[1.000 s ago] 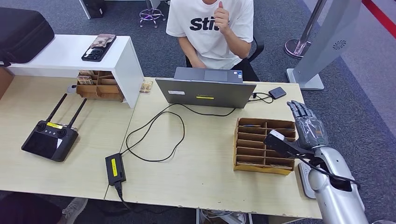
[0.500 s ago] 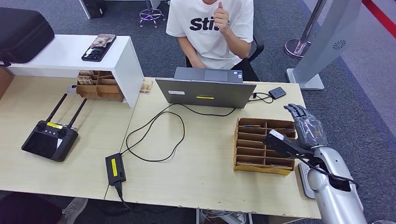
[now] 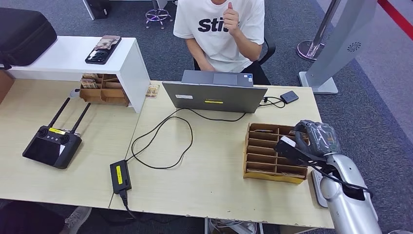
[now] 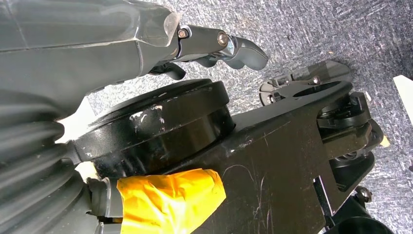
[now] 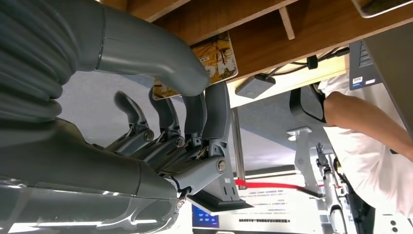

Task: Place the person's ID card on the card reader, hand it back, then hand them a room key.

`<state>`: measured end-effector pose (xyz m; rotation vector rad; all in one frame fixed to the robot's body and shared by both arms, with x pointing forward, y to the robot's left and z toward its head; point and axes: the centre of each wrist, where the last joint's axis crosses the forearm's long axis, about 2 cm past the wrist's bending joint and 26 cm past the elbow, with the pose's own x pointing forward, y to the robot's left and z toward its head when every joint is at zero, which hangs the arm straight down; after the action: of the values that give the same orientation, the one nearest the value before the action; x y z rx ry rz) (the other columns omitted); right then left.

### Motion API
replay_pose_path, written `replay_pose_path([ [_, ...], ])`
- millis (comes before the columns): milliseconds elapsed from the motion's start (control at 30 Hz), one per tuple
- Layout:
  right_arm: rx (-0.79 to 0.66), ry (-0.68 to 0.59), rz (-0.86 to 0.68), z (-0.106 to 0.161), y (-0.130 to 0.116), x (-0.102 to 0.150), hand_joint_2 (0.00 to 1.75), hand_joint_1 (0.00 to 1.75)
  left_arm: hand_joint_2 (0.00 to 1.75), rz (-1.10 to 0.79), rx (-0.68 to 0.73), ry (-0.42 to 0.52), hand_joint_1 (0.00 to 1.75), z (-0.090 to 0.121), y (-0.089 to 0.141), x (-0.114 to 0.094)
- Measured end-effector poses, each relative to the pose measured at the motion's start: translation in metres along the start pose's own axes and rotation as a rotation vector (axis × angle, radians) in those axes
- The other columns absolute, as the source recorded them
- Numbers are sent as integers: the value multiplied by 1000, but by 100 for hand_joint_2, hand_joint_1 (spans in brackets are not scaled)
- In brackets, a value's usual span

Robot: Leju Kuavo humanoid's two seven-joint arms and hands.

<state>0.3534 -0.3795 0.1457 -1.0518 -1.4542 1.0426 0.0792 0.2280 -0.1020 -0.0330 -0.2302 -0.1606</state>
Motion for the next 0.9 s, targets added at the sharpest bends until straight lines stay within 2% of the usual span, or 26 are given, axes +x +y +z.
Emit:
replay_pose_path([
  [500, 2, -1, -4, 1, 1, 0, 175, 158, 175, 2, 1, 0, 0, 0, 0, 0],
  [767, -2, -3, -4, 3, 2, 0, 175, 173, 175, 7, 0, 1, 0, 0, 0, 0],
  [900, -48, -1, 22, 1, -4, 4, 175, 175, 175, 5, 0, 1, 0, 0, 0, 0],
])
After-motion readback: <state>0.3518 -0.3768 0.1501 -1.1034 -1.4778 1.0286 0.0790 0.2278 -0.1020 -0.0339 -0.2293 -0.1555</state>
